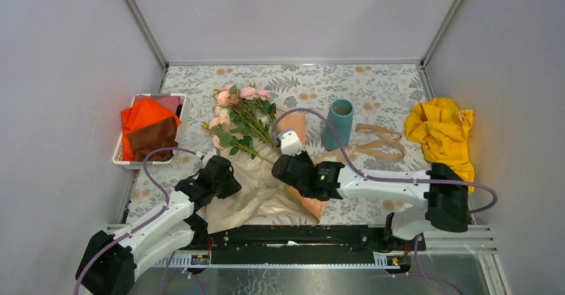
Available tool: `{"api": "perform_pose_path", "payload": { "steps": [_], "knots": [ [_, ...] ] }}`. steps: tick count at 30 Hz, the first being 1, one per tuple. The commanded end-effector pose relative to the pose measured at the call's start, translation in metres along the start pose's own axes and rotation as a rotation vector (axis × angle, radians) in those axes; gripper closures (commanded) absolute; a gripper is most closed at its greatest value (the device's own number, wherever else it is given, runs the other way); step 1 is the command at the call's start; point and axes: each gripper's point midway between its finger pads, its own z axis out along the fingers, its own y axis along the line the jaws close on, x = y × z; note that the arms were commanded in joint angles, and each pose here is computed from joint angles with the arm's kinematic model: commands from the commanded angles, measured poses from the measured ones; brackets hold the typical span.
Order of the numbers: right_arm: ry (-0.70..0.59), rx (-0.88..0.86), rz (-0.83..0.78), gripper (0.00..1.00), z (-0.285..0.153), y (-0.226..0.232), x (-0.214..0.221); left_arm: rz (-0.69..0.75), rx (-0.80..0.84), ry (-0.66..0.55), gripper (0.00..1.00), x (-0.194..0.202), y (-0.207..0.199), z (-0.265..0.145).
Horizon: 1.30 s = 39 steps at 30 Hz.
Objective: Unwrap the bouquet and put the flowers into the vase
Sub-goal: Unfold the wrapping paper at the center of the board.
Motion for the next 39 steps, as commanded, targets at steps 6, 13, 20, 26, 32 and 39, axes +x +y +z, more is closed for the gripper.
{"api": "perform_pose_path", "payload": {
  "steps": [6,13,20,26,32,39],
  "knots": [
    [0.09,0.356,0.152,1.0,-0.014,-0.114,0.036,0.01,0.03,-0.045,0.73,-0.014,-0.014,0.001],
    [0.24,0.54,0.236,0.93,-0.024,-0.155,0.09,0.03,0.042,-0.059,0.73,-0.024,-0.027,0.001],
    [0.249,0.668,0.243,0.77,-0.037,-0.172,0.077,0.046,0.056,-0.08,0.73,-0.037,-0.041,-0.002],
    [0.135,0.49,0.315,0.55,-0.046,-0.159,0.018,0.035,0.069,-0.089,0.73,-0.044,-0.049,-0.009],
    [-0.056,0.024,0.432,0.4,-0.064,-0.108,-0.041,0.039,0.012,-0.146,0.71,-0.063,-0.043,-0.024],
    [-0.033,-0.143,0.25,0.36,-0.062,-0.044,-0.046,0.055,0.011,-0.297,0.68,-0.109,-0.061,-0.065]
  ]
}}
